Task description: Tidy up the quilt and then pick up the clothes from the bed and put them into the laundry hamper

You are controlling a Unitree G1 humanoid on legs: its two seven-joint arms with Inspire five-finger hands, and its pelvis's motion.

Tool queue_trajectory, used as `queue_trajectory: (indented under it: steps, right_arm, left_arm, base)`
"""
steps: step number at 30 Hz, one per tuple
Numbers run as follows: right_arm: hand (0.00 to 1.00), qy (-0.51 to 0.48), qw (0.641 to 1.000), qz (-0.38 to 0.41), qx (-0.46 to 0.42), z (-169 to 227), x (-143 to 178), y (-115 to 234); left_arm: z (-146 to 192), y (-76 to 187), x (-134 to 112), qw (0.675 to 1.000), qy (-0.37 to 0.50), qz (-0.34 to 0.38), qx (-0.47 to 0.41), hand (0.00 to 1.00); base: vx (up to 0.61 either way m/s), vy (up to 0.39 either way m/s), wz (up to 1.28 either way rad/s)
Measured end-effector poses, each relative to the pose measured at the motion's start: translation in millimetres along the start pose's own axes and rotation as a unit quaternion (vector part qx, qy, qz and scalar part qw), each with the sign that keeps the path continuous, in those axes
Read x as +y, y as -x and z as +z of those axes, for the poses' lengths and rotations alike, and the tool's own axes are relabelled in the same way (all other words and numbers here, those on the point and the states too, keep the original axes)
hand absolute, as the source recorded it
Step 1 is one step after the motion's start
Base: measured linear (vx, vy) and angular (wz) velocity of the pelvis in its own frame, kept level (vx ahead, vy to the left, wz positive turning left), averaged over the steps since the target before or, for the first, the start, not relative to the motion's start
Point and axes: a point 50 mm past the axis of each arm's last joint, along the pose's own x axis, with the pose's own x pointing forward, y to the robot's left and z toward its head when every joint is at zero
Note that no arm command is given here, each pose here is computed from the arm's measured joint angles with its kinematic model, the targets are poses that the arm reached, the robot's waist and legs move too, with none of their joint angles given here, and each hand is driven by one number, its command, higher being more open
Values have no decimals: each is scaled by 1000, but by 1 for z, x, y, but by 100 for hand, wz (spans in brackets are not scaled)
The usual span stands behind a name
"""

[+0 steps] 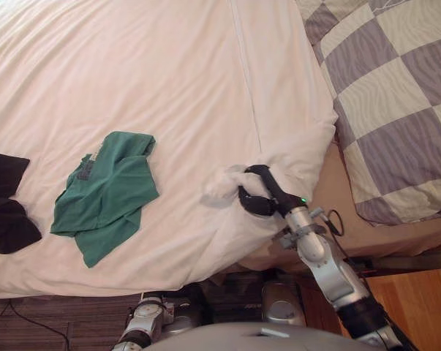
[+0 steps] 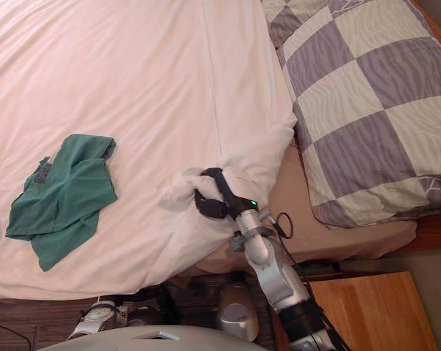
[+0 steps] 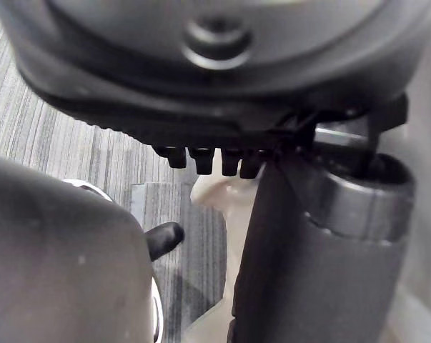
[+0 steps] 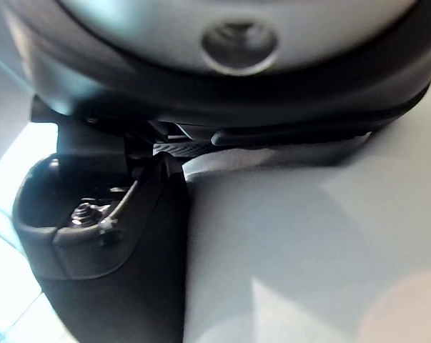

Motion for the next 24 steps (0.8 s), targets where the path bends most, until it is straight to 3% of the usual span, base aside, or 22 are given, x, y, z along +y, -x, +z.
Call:
queue_trajectory:
  steps: [3, 4, 8, 11, 13, 14, 17, 18, 19, 20, 21, 22, 23, 24]
  right_arm:
    - [0, -39, 997, -35, 57, -18, -9, 24]
    - [100, -60, 993, -51, 92, -28, -8, 37]
    - [100, -147, 969, -101, 173, -46, -1, 66]
    - [100, -273, 914, -159, 254, -61, 16, 96]
    - [100, -382, 846, -211, 307, -79, 31, 115]
    - [100, -403, 831, -221, 314, -83, 33, 119]
    - [100, -537, 702, -307, 353, -113, 45, 140]
    - [100, -555, 674, -329, 360, -120, 45, 145]
    - [100, -573, 623, -372, 381, -136, 45, 159]
    - [100, -575, 565, -426, 410, -152, 45, 181]
    - [100, -574, 535, -451, 424, -157, 47, 192]
    - [100, -562, 447, -511, 472, -165, 58, 227]
    - [100, -546, 394, -543, 502, -166, 63, 252]
    - [100, -532, 369, -557, 520, -165, 65, 267]
  left_arm:
    - [-3, 1, -1, 1000, 4, -3, 5, 100]
    - [-6, 1, -1, 1000, 5, -4, 11, 100]
    - [-14, 2, -1, 999, 23, 0, 31, 100]
    - [-21, 3, 4, 997, 47, 11, 56, 100]
    - [-28, 4, 8, 995, 61, 21, 80, 100]
    - [-30, 4, 9, 994, 66, 23, 84, 100]
    - [-36, 5, 15, 988, 109, 40, 103, 100]
    - [-37, 5, 16, 986, 120, 43, 105, 100]
    - [-37, 5, 17, 985, 130, 46, 105, 100]
    - [-36, 5, 17, 983, 141, 48, 104, 100]
    - [-37, 6, 17, 982, 149, 51, 103, 100]
    - [-36, 6, 18, 979, 168, 58, 99, 100]
    - [-38, 7, 18, 976, 182, 64, 103, 100]
    - [-40, 7, 18, 974, 189, 67, 106, 100]
  base:
    - [-14, -5, -2]
    - [-43, -17, -9]
    - [-38, -15, -27]
    - [7, -24, -32]
    - [23, -18, -25]
    - [31, -23, -17]
    - [39, -38, -8]
    - [8, -42, -9]
    - [13, -48, -7]
    - [15, -52, -5]
    - [23, -72, -3]
    - [32, -70, -10]
    - [36, -66, -14]
    - [30, -39, -14]
